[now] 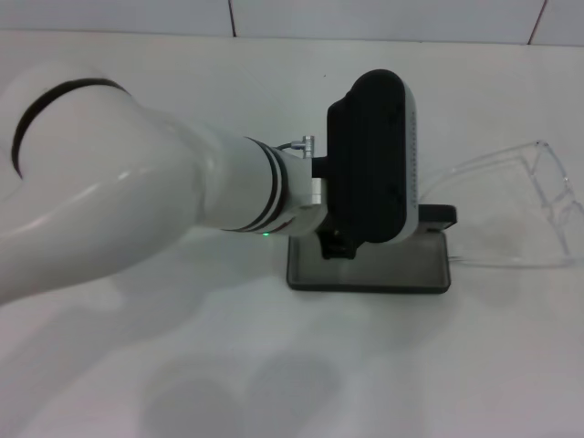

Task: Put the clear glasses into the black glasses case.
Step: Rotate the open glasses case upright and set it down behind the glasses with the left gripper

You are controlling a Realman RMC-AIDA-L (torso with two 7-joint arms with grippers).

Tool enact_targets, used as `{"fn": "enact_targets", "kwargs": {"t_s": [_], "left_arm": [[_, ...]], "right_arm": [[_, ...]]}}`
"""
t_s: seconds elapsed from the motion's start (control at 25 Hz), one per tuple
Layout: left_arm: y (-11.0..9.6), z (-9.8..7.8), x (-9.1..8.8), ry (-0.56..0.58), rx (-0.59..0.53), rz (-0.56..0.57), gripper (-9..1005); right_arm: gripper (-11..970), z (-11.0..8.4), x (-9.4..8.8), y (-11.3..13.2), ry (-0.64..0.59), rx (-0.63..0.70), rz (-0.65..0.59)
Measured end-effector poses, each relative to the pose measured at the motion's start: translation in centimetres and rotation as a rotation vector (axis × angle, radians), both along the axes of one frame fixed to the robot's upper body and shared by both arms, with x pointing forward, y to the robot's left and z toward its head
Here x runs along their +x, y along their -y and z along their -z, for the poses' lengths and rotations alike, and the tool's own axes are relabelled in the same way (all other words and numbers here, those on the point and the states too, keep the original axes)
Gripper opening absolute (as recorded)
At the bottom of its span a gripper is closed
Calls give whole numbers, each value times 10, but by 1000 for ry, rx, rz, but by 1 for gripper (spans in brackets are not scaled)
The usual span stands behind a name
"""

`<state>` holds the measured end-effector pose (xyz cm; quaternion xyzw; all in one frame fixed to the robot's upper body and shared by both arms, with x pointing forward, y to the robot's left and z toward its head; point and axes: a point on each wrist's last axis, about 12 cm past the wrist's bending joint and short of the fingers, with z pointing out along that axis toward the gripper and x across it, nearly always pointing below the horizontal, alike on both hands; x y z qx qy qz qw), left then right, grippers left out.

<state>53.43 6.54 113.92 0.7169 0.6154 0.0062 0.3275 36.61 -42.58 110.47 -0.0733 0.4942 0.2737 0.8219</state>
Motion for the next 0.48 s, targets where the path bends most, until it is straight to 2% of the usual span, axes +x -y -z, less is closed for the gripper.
{"fn": "enact_targets", "kwargs": {"t_s": [0.28, 0.48], "left_arm": [[5, 0, -3, 9, -24, 17, 240], [6, -1, -3, 4, -31, 21, 324]], "right_arm": [[752, 0, -1, 0, -1, 0, 5], [753, 0, -2, 1, -1, 0, 6]]}}
